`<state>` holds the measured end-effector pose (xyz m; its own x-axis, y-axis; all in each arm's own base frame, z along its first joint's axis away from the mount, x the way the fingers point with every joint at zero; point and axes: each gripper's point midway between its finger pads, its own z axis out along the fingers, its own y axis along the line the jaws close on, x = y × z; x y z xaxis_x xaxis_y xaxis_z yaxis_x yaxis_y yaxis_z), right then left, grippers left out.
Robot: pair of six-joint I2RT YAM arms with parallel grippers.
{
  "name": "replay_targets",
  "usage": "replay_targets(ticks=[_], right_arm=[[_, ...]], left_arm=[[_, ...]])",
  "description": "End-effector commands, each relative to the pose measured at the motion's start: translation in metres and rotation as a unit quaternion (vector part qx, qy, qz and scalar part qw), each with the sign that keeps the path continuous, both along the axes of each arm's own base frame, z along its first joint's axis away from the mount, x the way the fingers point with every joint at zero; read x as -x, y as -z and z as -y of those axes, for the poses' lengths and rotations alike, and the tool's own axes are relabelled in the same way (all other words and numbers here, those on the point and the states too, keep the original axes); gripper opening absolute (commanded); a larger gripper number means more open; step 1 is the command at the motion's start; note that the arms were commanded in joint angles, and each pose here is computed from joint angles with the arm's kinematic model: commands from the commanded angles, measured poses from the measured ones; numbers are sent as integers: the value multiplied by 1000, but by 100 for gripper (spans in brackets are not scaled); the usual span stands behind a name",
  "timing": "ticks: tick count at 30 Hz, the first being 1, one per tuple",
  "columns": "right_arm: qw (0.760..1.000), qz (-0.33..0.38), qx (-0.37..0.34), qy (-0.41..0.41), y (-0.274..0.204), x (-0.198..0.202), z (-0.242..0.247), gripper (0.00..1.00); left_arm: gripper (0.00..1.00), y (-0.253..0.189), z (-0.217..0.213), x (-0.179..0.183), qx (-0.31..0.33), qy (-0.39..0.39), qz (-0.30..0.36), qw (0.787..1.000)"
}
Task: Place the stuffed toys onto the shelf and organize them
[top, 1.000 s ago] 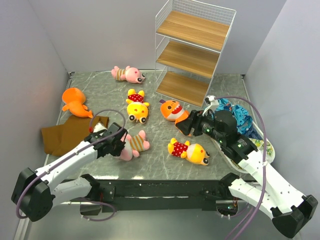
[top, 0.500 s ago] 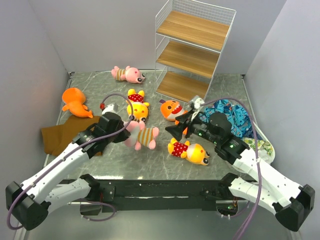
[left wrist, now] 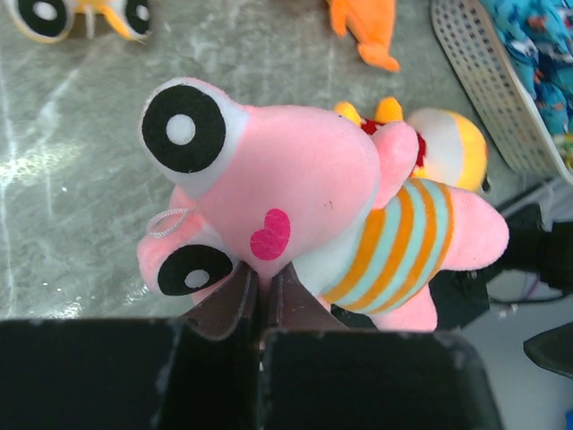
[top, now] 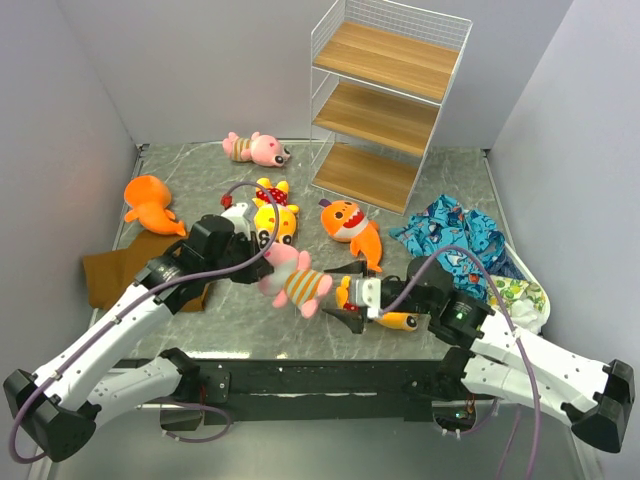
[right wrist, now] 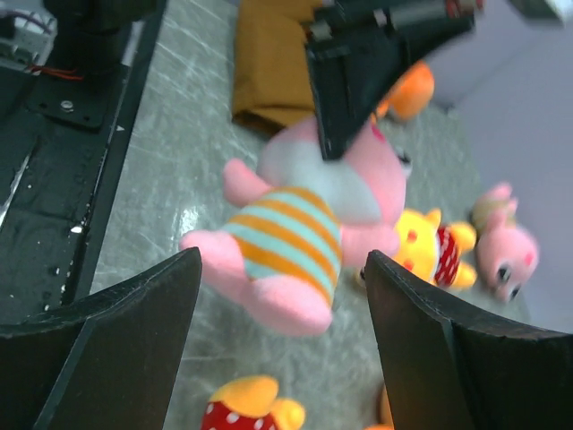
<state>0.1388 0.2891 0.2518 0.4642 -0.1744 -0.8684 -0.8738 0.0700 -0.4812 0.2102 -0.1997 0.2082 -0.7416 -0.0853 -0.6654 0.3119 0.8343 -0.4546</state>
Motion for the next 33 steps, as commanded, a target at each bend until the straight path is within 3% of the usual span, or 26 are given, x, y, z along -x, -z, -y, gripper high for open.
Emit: replay_targets(ticks=[1, 17, 19, 21, 24, 26, 29, 30, 33], right_arm=[[995, 89, 5, -47, -10, 13, -6, 80], [979, 162, 127, -16, 30, 17, -21, 66], [978, 173, 118, -7, 27, 13, -24, 63], [977, 185, 105, 4, 20, 10, -28, 52], [971, 208, 118, 30, 24, -1, -28, 48], [966, 219, 127, 46, 26, -6, -27, 49], [964, 227, 129, 43, 28, -5, -27, 67], [964, 229, 126, 41, 27, -3, -25, 77], [960, 238, 137, 56, 30, -6, -20, 77]], left_arm=[[1, -26, 14, 12, 26, 63, 17, 997], [1, -50, 26, 28, 49, 125, 16, 991], [1, -50, 27, 29, 49, 130, 11, 990], [1, -53, 30, 31, 52, 141, 6, 989], [1, -59, 35, 35, 67, 162, 11, 984], [1, -58, 38, 34, 70, 168, 12, 983], [1, -54, 42, 34, 64, 179, -2, 982], [1, -54, 42, 33, 61, 180, -4, 982], [1, -53, 40, 30, 46, 176, -8, 983]])
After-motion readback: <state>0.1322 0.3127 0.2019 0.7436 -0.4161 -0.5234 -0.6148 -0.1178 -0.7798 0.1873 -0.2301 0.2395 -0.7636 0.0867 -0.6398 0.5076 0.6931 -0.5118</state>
